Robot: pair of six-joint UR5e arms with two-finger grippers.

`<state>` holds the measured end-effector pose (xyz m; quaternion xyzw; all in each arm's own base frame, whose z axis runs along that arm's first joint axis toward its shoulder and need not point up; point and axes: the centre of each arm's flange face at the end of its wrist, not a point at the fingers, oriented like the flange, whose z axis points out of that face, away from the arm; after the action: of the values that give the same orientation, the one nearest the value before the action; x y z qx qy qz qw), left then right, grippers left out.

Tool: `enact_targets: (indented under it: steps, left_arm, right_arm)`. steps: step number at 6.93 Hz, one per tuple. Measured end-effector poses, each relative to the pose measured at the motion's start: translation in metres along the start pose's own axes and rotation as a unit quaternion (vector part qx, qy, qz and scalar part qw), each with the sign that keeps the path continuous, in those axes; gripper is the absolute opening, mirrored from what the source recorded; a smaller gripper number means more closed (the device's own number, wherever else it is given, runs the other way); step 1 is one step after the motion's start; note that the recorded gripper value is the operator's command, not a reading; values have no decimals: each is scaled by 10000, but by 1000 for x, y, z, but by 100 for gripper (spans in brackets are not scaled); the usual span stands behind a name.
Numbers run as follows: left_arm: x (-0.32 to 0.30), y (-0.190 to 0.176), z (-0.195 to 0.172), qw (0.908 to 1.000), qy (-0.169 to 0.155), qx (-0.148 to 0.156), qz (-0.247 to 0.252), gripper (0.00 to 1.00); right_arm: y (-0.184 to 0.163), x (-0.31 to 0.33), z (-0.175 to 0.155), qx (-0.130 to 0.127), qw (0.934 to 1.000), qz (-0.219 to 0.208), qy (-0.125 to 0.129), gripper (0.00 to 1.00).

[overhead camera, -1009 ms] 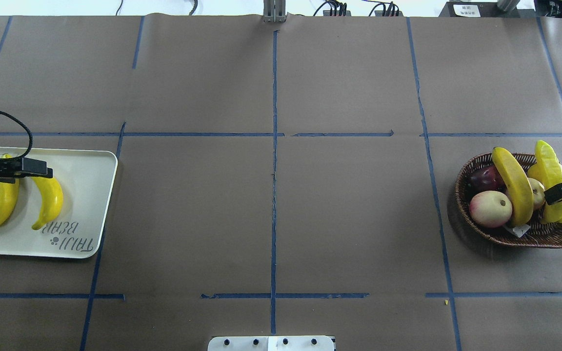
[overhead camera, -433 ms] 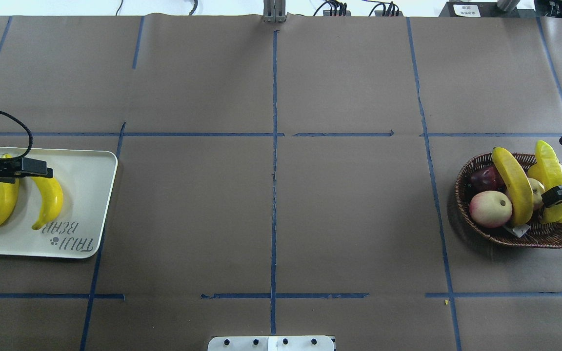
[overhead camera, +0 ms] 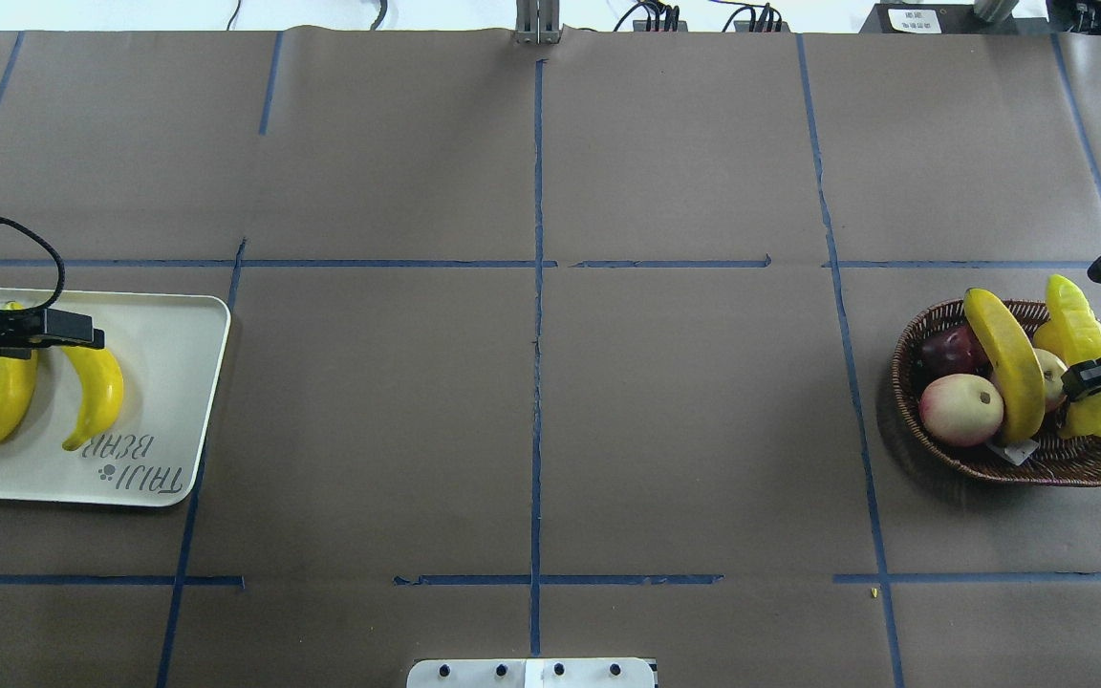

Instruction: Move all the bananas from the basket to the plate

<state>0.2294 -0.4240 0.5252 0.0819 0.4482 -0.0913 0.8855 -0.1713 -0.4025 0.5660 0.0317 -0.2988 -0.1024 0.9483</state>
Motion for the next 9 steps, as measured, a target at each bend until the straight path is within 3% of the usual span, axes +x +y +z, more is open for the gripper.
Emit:
enact_targets:
  steps: [3,4,6,8,9]
  left_arm:
    - [1,0,0,10000,9,-1,11,100]
    - [2,0,0,10000,14,-7,15,100]
    - [5,1,-2,10000,72,-47,30,100]
    - [10,0,-5,9999,132,-41,52,100]
    - [14,-1,-6,9998,169,-26,70,100]
  right_arm:
    - [2,0,-25,138,9996,52,-244,0]
    - [11,10,-46,282,9991,162,-256,0]
    - [27,29,-109,816,9958,217,-342,1]
    - [-1,10,-152,1098,9872,243,-1130,1]
    - [-33,-16,-168,1127,9789,531,-1621,1]
